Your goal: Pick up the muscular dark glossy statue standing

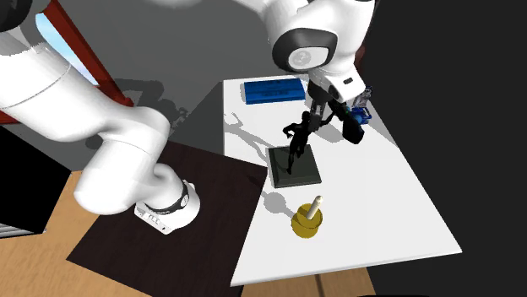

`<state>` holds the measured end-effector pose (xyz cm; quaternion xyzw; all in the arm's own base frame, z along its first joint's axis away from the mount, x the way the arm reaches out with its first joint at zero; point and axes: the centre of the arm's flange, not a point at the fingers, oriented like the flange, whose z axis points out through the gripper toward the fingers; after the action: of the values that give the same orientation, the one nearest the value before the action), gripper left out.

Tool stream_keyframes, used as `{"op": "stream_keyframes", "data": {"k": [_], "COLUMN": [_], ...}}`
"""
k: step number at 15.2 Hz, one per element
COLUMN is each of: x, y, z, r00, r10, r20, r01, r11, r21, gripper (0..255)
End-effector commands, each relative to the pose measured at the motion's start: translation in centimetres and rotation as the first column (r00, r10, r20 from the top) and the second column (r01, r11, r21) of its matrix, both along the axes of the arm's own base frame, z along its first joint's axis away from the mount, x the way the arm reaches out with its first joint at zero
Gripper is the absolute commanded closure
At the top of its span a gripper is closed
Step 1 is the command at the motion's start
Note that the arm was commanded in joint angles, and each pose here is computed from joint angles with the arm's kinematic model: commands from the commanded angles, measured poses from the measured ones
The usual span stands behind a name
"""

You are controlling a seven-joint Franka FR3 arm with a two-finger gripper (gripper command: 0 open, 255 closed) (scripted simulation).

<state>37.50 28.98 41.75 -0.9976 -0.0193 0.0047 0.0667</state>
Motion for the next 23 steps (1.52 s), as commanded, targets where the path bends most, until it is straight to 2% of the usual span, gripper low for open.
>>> {"op": "stream_keyframes", "data": {"k": [1,9,10,19,23], "x": [0.2,0.2,0.2,0.2,0.2], "y": [0.9,0.9,0.9,0.9,0.9], "z": [-1.2,-4.7,-4.7,-4.7,-2.6], "r00": [1.0,1.0,1.0,1.0,1.0], "r10": [-0.003,-0.003,-0.003,-0.003,-0.003], "r20": [0.002,0.002,0.002,0.002,0.002], "r01": [0.003,0.003,0.003,0.003,0.003], "r11": [1.0,1.0,1.0,1.0,1.0], "r21": [0.008,0.008,0.008,0.008,0.008], "gripper": [0,0,255,255,255]}}
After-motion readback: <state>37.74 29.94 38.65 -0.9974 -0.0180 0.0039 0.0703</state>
